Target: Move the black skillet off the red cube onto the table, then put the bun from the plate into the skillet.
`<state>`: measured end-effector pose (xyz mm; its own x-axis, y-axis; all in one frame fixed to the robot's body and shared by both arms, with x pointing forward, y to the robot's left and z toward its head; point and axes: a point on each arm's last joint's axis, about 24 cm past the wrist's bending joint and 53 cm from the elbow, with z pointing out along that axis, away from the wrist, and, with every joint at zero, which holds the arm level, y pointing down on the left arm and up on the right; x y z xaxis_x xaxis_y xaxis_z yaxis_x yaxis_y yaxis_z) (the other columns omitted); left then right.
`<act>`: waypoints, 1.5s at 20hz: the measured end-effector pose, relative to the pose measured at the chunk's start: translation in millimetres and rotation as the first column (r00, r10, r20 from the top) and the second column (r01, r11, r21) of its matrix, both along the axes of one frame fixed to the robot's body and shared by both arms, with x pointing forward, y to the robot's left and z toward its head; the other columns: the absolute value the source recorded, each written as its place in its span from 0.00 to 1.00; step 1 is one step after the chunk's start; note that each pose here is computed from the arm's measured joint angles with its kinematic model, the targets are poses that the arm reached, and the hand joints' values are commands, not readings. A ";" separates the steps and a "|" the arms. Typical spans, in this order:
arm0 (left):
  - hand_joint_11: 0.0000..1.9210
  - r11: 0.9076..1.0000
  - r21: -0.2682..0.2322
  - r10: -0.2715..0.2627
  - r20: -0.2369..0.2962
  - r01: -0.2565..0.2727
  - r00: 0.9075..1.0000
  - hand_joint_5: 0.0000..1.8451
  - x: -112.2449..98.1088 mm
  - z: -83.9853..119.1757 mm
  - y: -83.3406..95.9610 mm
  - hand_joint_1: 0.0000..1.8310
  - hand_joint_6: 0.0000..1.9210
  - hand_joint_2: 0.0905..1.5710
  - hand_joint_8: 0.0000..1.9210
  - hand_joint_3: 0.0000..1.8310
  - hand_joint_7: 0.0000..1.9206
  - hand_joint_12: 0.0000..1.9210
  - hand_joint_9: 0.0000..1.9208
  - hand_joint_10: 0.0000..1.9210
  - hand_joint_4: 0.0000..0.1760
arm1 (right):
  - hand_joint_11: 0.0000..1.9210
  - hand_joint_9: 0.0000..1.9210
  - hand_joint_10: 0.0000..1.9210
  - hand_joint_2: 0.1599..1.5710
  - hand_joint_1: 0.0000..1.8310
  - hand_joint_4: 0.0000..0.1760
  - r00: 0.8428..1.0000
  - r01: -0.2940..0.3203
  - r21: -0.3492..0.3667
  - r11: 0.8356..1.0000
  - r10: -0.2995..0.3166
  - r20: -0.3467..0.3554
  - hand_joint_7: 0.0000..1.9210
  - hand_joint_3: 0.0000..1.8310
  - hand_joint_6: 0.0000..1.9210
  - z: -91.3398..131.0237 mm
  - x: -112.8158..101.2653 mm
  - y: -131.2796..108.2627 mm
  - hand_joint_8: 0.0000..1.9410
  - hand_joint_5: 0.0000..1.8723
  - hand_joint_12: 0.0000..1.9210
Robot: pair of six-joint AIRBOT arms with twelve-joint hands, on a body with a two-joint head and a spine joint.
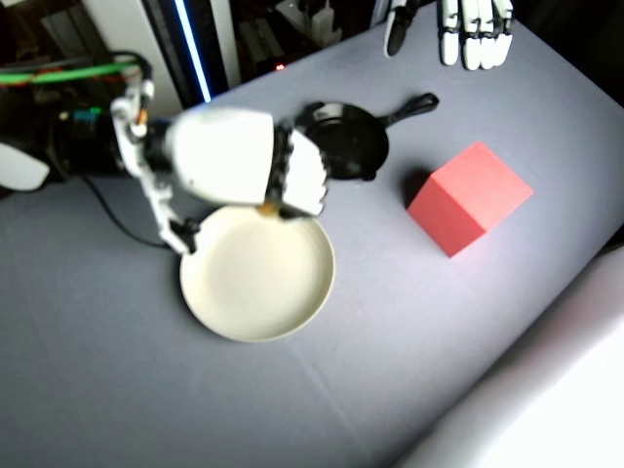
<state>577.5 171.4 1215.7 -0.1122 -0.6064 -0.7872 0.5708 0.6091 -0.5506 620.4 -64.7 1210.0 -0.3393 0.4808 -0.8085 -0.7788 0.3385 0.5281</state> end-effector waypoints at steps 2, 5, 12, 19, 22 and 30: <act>0.00 1.000 0.004 0.028 0.015 -0.028 1.000 0.14 -0.2 3.9 8.7 0.08 0.01 0.69 0.00 0.01 0.15 0.50 0.18 0.01 0.13 | 0.41 0.47 0.58 0.70 0.67 0.00 0.994 -0.112 0.023 0.993 0.112 -0.004 0.48 0.00 0.56 -2.0 -18.7 36.2 0.62 0.46 0.71; 0.00 0.997 0.004 0.077 0.038 -0.077 0.996 0.13 0.6 9.5 22.5 0.06 0.00 0.74 0.00 0.01 0.17 0.55 0.19 0.01 0.20 | 0.34 0.36 0.77 0.77 0.64 0.00 0.981 -0.192 0.005 0.981 0.192 -0.003 0.37 0.00 0.61 -7.6 -33.3 70.9 0.82 0.42 0.88; 0.00 0.994 -0.008 0.110 0.060 -0.109 0.992 0.15 -3.8 13.8 32.5 0.05 0.00 0.83 0.00 0.01 0.21 0.59 0.23 0.00 0.00 | 0.01 0.10 0.14 0.62 0.56 0.46 0.982 -0.185 -0.084 0.979 0.179 -0.066 0.11 0.00 0.06 -40.9 -24.1 99.2 0.15 0.22 0.44; 0.00 0.993 -0.008 0.114 0.053 -0.114 0.992 0.16 -3.6 12.2 33.4 0.07 0.00 0.79 0.00 0.00 0.21 0.58 0.23 0.00 0.00 | 0.00 0.18 0.01 0.62 0.50 0.50 0.980 -0.183 -0.111 0.977 0.173 -0.097 0.17 0.00 0.00 -53.7 -23.3 104.6 0.00 0.21 0.53; 0.00 0.992 -0.013 0.124 0.048 -0.123 0.991 0.16 -4.0 11.5 35.4 0.07 0.00 0.78 0.00 0.00 0.21 0.57 0.23 0.00 0.01 | 0.00 0.13 0.00 0.60 0.49 0.45 0.980 -0.178 -0.103 0.979 0.167 -0.105 0.13 0.00 0.00 -51.8 -22.7 101.9 0.00 0.17 0.45; 0.00 0.990 -0.020 0.141 0.066 -0.140 0.988 0.16 -7.3 15.7 42.4 0.05 0.00 0.78 0.00 0.00 0.22 0.54 0.22 0.00 0.17 | 0.00 0.00 0.00 0.58 0.40 0.66 0.995 -0.019 0.084 0.996 0.027 -0.098 0.00 0.01 0.00 -10.1 -9.8 -3.1 0.00 0.00 0.00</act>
<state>570.2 213.9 1231.4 0.0276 -0.6247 -0.7804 0.5162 0.6775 -0.5240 610.6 -67.8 1199.8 -0.4276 0.5363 -0.7277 -0.7281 0.2727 0.6289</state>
